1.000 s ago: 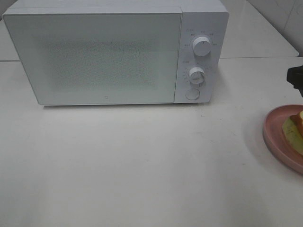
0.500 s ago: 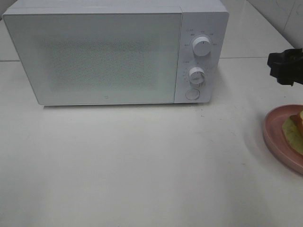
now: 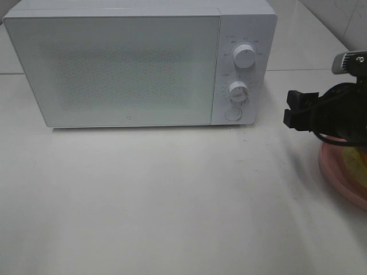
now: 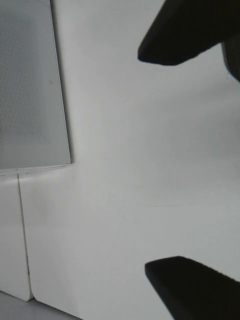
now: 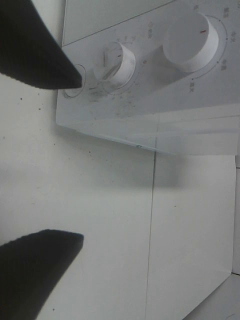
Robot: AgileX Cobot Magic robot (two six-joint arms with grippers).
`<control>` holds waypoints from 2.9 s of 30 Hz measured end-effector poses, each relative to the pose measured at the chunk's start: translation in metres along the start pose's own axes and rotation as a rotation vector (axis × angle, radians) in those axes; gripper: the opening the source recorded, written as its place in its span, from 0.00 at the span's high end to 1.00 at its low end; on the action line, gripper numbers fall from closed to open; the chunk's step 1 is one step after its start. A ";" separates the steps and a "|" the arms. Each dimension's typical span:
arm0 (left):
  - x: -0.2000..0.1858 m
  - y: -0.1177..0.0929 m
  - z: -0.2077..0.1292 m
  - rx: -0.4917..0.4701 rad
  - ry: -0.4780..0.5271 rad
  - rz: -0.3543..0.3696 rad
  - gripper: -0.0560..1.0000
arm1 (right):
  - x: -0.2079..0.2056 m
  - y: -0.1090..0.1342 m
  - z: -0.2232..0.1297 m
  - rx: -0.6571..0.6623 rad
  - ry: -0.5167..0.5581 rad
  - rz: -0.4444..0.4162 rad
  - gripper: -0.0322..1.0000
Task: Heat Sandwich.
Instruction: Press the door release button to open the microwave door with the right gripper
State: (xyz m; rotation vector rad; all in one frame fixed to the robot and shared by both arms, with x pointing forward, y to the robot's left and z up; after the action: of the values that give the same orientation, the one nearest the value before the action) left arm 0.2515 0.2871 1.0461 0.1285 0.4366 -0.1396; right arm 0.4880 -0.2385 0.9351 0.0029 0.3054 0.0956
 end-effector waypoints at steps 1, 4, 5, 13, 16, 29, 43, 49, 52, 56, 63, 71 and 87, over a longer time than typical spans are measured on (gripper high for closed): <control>0.000 0.000 0.000 0.000 0.000 0.000 0.01 | 0.001 0.002 -0.002 0.005 -0.001 -0.006 0.24; 0.000 0.000 0.000 0.000 0.000 0.000 0.01 | 0.002 0.012 -0.007 0.018 -0.015 -0.010 0.24; 0.000 0.000 0.000 0.000 0.000 0.000 0.01 | 0.002 0.016 -0.008 0.020 -0.020 -0.006 0.24; 0.000 0.000 0.000 0.000 0.000 0.000 0.01 | -0.002 0.043 -0.019 0.027 -0.069 -0.002 0.24; 0.000 0.000 0.000 0.000 0.000 0.000 0.01 | -0.007 0.055 -0.025 0.038 -0.066 -0.006 0.24; 0.000 0.000 0.000 0.000 0.000 0.000 0.01 | -0.015 0.077 -0.046 0.021 0.000 0.015 0.24; 0.000 0.000 0.000 0.000 0.000 0.000 0.01 | -0.016 0.076 -0.046 0.144 0.001 0.007 0.24; 0.000 0.000 0.000 0.000 0.000 0.000 0.01 | -0.016 0.076 -0.046 0.506 0.002 0.006 0.24; 0.000 0.000 0.000 0.000 0.000 0.000 0.01 | -0.016 0.076 -0.046 0.630 0.003 0.006 0.24; 0.000 0.000 0.000 0.000 0.000 0.000 0.01 | -0.016 0.076 -0.046 0.966 0.004 0.006 0.24; 0.000 0.000 0.000 0.000 0.000 0.000 0.01 | -0.016 0.076 -0.046 1.281 0.005 0.005 0.24; 0.000 0.000 0.000 0.000 0.000 0.000 0.01 | -0.016 0.076 -0.046 1.539 0.006 0.005 0.30; 0.000 0.000 0.000 0.000 0.000 0.000 0.01 | -0.016 0.076 -0.047 1.597 0.015 -0.002 0.95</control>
State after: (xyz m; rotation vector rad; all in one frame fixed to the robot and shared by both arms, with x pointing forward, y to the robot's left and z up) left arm 0.2515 0.2871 1.0461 0.1285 0.4366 -0.1396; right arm 0.4520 -0.1646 0.8964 1.5845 0.3284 -0.1713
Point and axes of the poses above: a point on each arm's last joint axis where the gripper is mounted, x pointing out along that axis toward the gripper, y along the wrist's bending axis when the last joint is at zero, z = x × y, the point moved 2 cm from there along x, pointing out along that axis toward the gripper, and after that the axes turned 3 degrees about x, right-handed, at the moved point
